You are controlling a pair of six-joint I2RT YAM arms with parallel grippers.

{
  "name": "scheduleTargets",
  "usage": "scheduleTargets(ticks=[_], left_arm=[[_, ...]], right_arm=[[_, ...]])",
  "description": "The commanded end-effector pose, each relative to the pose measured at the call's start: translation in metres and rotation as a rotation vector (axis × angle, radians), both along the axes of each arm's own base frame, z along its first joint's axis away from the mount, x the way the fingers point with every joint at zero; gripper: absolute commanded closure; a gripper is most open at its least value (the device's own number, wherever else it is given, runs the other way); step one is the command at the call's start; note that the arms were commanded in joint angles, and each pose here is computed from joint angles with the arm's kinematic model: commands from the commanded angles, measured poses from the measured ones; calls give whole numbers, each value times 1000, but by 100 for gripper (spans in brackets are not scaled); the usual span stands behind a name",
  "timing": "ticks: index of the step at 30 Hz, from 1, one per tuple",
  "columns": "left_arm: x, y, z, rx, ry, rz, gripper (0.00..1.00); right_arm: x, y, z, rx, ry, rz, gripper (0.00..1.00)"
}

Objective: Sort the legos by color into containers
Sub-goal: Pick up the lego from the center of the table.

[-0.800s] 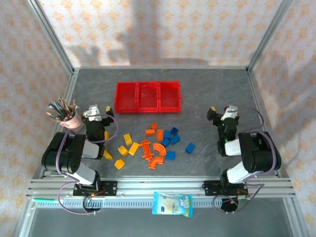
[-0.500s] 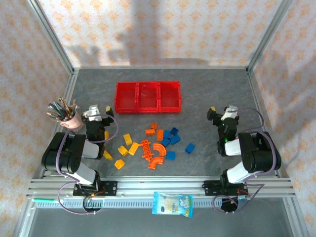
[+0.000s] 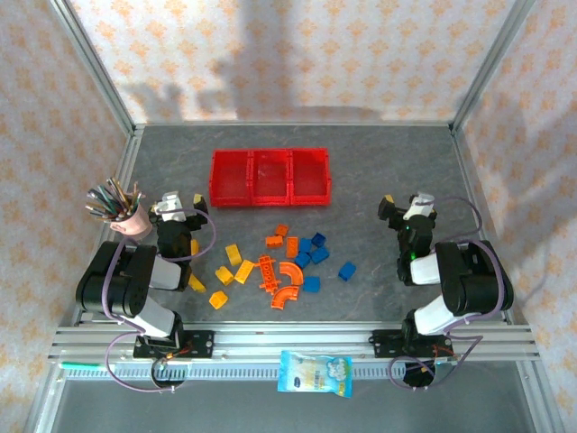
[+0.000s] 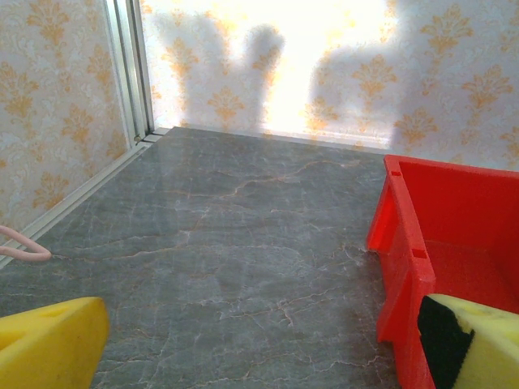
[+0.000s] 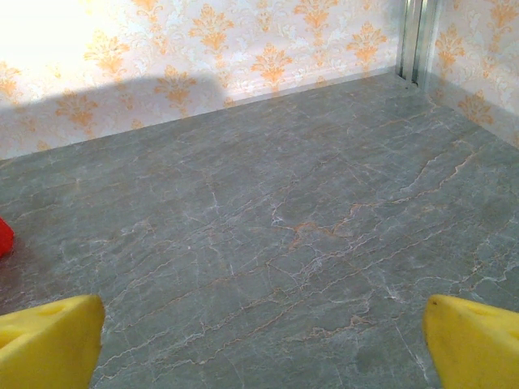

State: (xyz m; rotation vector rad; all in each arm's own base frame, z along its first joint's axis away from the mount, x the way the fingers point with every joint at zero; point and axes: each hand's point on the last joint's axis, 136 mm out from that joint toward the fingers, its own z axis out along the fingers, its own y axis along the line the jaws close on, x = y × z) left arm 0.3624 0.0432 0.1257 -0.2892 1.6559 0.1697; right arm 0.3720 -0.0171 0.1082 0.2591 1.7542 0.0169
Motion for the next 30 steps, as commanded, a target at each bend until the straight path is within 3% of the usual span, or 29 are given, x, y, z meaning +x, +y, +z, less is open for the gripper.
scheduleTargets(ticks=[1, 10, 21, 27, 30], left_arm=[[5, -2, 10, 7, -32, -17, 1], [4, -4, 10, 12, -35, -32, 1], [-6, -12, 37, 16, -70, -81, 1], [-13, -11, 62, -71, -106, -68, 1], [-13, -13, 77, -145, -117, -77, 1]], right_arm=[[4, 1, 16, -13, -56, 9, 0], [3, 0, 18, -10, -63, 7, 0], [-6, -7, 52, 18, -98, -41, 0], [-5, 2, 84, 118, -106, 2, 0], [-9, -1, 94, 261, -117, -43, 0]])
